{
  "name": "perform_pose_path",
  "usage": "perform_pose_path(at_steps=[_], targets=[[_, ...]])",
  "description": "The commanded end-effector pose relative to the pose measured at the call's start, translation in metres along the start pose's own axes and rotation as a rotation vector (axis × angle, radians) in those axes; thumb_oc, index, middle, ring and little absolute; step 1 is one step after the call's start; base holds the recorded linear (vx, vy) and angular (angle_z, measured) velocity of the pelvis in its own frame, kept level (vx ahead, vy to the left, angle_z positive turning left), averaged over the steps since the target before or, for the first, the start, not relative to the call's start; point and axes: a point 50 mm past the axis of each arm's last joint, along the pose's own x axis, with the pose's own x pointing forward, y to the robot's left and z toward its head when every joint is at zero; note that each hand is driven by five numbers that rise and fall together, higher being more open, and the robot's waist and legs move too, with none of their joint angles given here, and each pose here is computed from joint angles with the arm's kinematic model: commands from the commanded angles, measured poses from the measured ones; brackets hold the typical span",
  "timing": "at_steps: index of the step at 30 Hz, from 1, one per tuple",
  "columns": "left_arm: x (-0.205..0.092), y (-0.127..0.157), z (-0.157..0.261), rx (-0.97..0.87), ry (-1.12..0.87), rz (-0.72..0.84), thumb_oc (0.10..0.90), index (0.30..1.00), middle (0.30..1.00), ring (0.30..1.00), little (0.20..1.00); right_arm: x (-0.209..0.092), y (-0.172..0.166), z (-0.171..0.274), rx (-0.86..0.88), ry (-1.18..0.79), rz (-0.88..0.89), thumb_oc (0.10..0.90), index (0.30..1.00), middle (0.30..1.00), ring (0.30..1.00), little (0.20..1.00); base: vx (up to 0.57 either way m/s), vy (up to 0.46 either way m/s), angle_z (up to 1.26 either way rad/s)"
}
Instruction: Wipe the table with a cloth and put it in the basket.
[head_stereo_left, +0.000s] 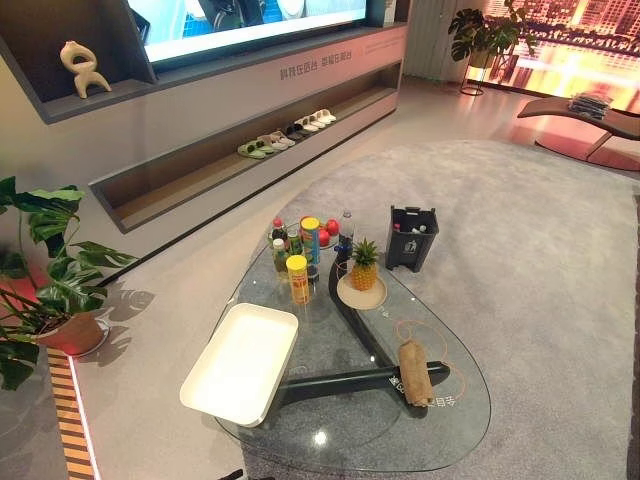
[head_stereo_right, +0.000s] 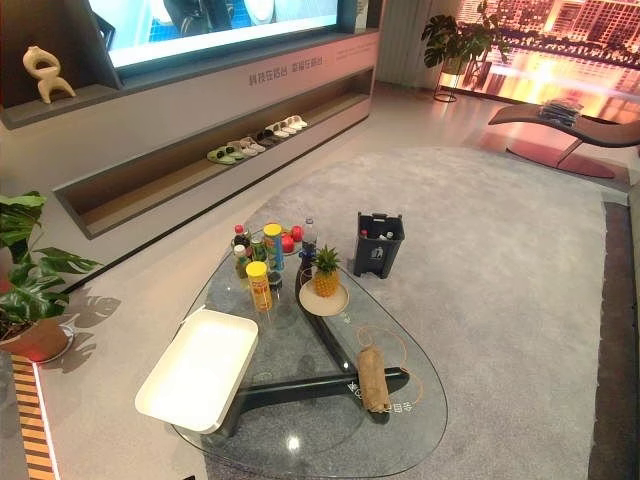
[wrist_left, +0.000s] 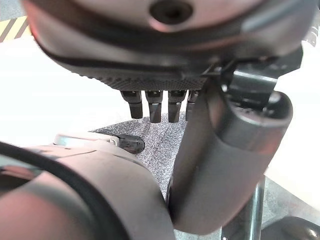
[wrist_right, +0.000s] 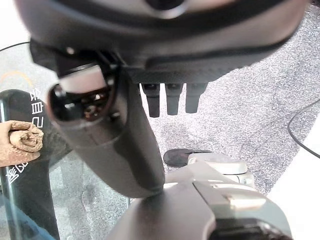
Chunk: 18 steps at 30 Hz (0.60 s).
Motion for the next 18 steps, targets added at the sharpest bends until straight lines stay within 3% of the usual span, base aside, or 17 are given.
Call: perform_pose_path(at_steps=[1,18], targets=[[0.002,-0.013,0.013,0.011,-0.031,-0.022,0.800,0.900,0.900,0.900,0.900,0.001,0.011,0.011,-0.012,-0.009,0.037,0.800,0.900,0.900,0.900,0.900,0.00,0.000,0.00],[0.002,-0.012,0.007,0.030,-0.024,-0.002,0.800,0.900,0.900,0.900,0.900,0.000,0.011,0.029,0.015,-0.150,0.031,0.800,0.900,0.900,0.900,0.900,0.01,-0.002,0.00]])
